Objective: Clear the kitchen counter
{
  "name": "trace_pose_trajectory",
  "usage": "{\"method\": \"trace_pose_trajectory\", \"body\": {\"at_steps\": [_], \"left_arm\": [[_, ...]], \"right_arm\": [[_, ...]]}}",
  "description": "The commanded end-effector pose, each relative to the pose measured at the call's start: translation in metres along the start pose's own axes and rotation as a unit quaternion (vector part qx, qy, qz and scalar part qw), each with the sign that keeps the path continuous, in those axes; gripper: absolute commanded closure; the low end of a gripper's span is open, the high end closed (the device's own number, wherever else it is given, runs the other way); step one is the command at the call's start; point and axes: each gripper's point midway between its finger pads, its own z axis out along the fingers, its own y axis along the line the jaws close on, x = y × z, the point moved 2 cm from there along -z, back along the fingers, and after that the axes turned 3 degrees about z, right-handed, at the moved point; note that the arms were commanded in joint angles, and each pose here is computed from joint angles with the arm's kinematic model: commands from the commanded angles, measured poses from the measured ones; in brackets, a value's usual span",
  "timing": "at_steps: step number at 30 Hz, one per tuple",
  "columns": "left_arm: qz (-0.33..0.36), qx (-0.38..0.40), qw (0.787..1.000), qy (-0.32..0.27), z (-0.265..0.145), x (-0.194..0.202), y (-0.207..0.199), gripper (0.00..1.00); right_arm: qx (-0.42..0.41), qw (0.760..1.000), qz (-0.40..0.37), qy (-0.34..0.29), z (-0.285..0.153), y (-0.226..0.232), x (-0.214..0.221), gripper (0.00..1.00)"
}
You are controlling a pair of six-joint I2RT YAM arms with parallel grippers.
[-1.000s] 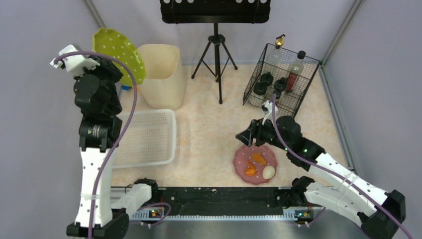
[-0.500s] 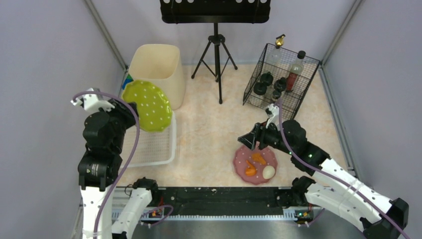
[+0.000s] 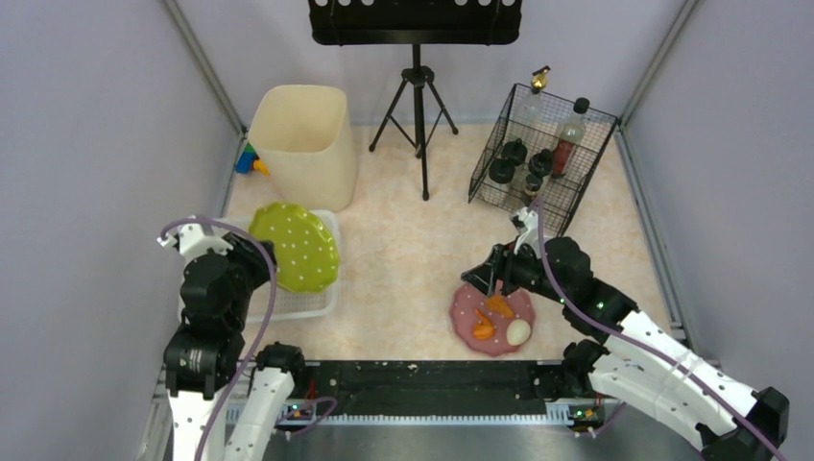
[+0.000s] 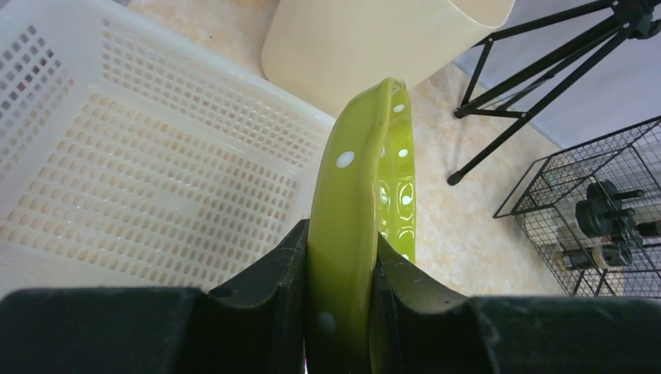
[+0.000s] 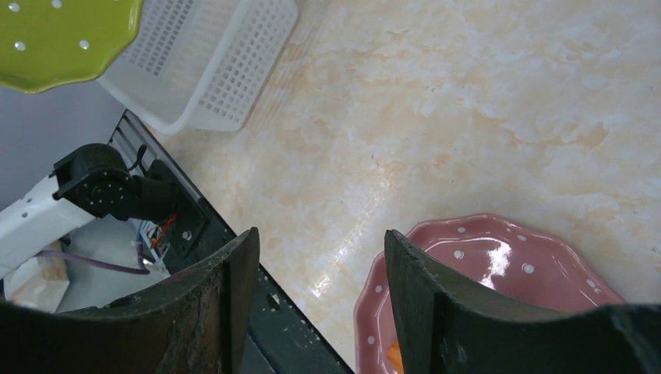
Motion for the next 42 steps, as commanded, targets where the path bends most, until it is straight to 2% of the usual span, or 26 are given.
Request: {"method": "trace_pose_trajectory", "body": {"at_steps": [1,13,26,42], "left_arm": [[-0.047,0.014,0.997,-0.062,-0.001,-0.016,-0.004,1.0],[-0.054,-0.052,0.996,-0.053,0.033,0.019,0.027,1.0],[-0.057,-0.114,0.989,-0.072,0.06,0.03,0.055,1.0],[-0.133,-0.128,0.983,-0.003,0.106,0.085,0.105,1.0]], "right_arm": [[-0.02,1.0,-0.003,-0.007,-0.001,0.009,-0.004,0.41],[-0.019,1.0,-0.001,0.001,0.0,0.007,0.001,0.41],[-0.023,1.0,0.006,0.014,0.005,0.003,0.012,0.41],[-0.026,0.999,0.011,0.022,0.007,-0.001,0.022,0.41]]}}
